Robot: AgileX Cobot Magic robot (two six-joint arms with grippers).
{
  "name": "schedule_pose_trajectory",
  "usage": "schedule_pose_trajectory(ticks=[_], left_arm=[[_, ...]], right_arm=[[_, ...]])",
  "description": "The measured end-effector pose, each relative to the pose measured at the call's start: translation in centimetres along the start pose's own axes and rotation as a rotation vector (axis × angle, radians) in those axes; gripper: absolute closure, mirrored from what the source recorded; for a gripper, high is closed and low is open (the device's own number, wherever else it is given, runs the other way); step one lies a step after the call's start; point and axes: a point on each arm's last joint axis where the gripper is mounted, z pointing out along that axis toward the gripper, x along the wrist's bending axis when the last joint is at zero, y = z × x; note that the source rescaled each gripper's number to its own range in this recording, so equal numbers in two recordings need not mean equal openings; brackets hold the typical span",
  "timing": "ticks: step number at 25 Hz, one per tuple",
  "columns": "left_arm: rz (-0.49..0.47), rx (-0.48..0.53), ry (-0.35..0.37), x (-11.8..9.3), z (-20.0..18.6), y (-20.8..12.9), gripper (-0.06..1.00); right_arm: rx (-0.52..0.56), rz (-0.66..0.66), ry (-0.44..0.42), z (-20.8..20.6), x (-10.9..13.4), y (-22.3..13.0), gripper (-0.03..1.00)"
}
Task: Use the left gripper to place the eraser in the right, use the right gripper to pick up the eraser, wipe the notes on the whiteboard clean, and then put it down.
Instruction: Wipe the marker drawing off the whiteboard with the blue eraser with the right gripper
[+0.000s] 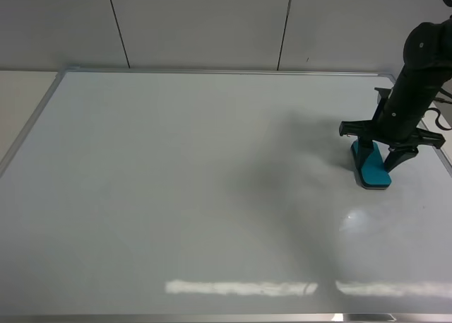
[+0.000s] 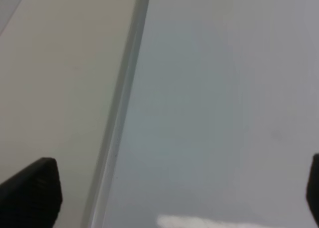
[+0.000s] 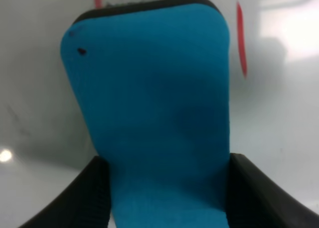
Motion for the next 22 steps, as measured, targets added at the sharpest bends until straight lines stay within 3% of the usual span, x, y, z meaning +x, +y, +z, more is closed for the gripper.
schedule_pose_trajectory(ticks=[8,11,18,22], left_arm=[[0.000,0.000,0.000,0.0,0.0,0.0,-0.05],[0.000,0.000,0.000,0.0,0.0,0.0,-0.05],[0.000,0.000,0.000,0.0,0.0,0.0,-0.05],[0.000,0.000,0.000,0.0,0.0,0.0,-0.05]], right_arm=[[-0.035,-0.017,0.021,-0.2,1.2,5.9,0.97],[0.016,-0.032,0.016,-0.2,1.4,7.2,0.97],[0.061,-0.056,0.016,-0.3,1.3,7.7,0.97],[0.070,-0.058,-0.031,-0.6,0.9,7.3,0.97]])
